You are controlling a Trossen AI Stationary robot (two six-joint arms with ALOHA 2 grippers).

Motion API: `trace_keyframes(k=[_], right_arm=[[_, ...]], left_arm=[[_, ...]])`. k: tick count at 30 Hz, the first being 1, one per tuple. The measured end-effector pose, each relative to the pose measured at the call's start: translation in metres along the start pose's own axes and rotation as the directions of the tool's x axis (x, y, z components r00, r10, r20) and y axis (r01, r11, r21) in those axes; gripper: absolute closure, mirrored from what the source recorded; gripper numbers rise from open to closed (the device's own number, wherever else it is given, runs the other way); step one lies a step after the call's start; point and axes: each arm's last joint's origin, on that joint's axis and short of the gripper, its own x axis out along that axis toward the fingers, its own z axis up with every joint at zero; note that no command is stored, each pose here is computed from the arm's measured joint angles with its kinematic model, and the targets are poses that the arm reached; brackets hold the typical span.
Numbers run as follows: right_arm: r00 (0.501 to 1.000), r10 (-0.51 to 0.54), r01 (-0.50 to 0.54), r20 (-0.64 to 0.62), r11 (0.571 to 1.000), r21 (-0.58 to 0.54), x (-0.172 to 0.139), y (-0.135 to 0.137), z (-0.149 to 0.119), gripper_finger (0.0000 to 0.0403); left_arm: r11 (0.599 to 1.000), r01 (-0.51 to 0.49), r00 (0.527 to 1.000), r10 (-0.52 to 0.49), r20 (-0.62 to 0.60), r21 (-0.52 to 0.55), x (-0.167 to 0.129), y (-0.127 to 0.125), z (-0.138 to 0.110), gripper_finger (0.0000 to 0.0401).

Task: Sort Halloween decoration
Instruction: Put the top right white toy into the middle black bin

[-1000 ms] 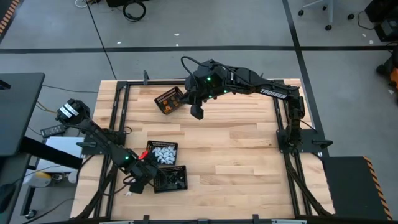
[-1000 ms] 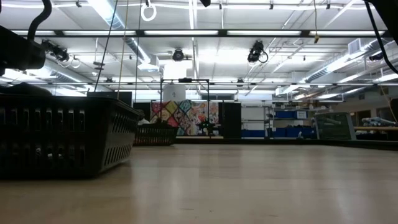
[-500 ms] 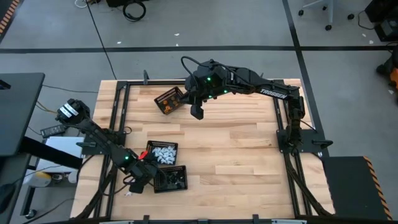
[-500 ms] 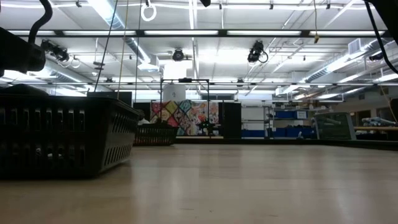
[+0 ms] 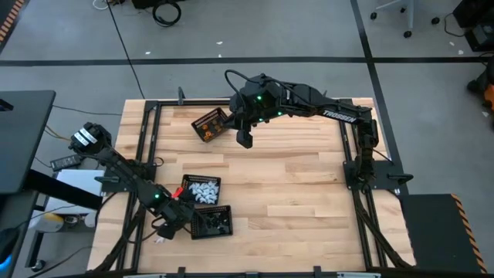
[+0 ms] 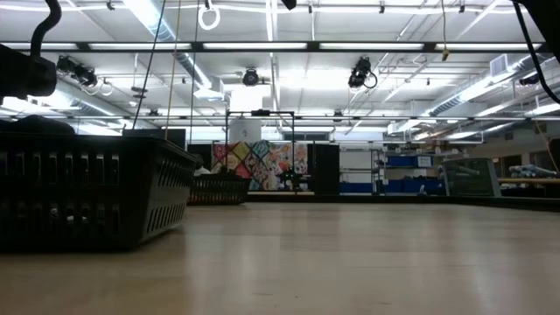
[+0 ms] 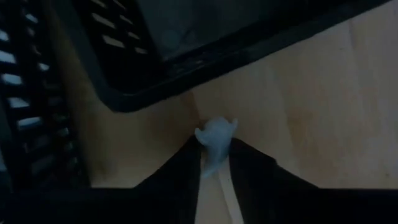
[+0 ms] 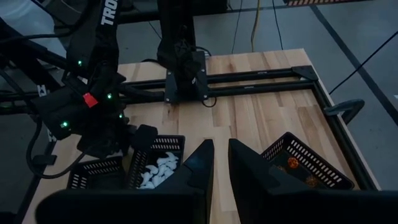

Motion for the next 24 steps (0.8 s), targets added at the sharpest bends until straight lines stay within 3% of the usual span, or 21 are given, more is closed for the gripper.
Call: trace_keyframes(k=[6,24], right_arm=[[1.000,0.000,0.000,0.000,1.000,0.000,0.0000,0.0000,0.0000,0.0349],[1.000,-0.005,0.005,0.001,1.000,-0.003,0.0000,-0.0003,0.0001,0.0349]], left_arm=[[0.999,0.000,1.000,0.000,0.000,-0.044,0.0001,0.0000,0.0000,0.0361],[0.953,0.011,1.000,-0.006,0.017,-0.304,-0.0001,0.0020,0.0027,0.0394]])
